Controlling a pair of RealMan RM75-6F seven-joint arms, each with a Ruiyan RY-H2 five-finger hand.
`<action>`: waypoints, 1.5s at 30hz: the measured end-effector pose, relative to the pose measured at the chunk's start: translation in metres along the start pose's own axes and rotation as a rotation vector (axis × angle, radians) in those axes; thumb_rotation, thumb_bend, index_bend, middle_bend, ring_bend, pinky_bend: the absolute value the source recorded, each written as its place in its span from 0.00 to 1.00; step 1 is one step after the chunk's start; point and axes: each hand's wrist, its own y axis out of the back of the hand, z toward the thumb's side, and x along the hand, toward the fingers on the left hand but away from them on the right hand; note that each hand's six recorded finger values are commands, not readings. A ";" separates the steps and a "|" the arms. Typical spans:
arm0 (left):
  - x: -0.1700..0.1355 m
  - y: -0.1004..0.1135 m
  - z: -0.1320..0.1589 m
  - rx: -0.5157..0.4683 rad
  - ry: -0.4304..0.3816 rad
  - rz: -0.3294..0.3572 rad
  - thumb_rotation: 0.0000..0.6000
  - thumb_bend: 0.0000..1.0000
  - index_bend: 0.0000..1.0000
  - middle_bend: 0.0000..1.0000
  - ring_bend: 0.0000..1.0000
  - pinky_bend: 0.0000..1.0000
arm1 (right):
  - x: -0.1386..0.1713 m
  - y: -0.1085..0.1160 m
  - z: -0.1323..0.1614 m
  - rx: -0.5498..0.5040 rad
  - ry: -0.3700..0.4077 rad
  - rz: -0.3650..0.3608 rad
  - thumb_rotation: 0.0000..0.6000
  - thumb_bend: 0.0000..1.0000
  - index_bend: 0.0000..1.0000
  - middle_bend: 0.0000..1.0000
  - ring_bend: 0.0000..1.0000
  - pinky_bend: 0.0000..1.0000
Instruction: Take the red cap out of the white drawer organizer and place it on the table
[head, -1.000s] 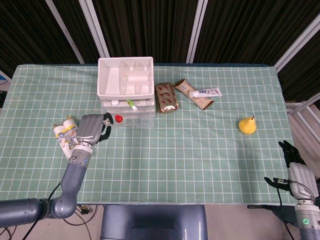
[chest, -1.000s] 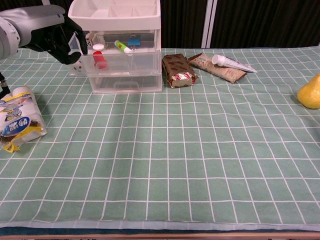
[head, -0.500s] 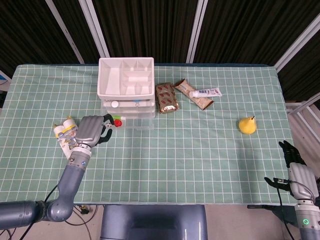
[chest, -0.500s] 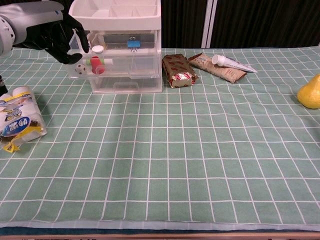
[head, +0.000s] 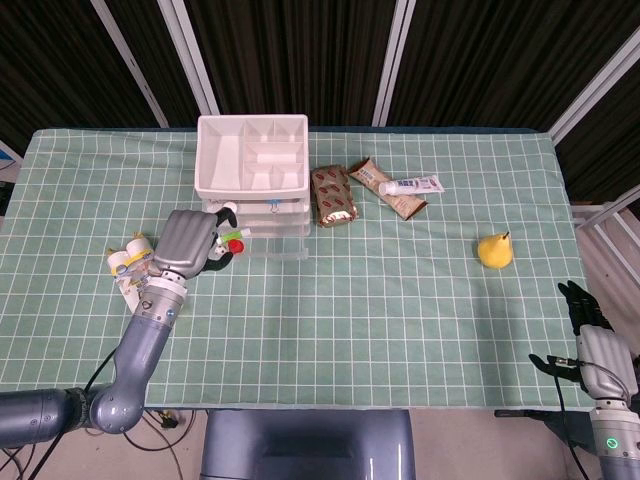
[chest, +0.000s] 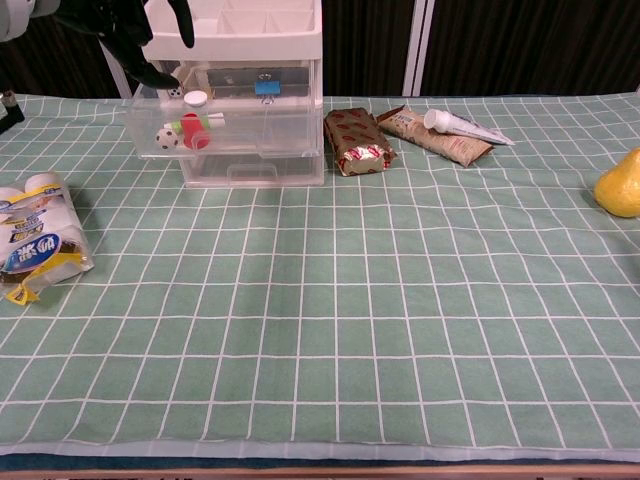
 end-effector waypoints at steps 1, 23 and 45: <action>0.004 0.004 0.002 0.040 -0.013 -0.005 1.00 0.18 0.43 1.00 1.00 1.00 | 0.000 0.000 0.000 0.000 0.000 0.000 1.00 0.09 0.00 0.00 0.00 0.23; 0.033 0.029 0.027 0.776 -0.545 -0.010 1.00 0.11 0.47 1.00 1.00 1.00 | -0.001 -0.001 -0.001 0.010 -0.007 0.000 1.00 0.09 0.00 0.00 0.00 0.23; 0.051 0.000 -0.012 0.966 -0.744 -0.129 1.00 0.07 0.47 1.00 1.00 1.00 | -0.002 -0.001 -0.003 -0.012 -0.019 0.003 1.00 0.09 0.00 0.00 0.00 0.23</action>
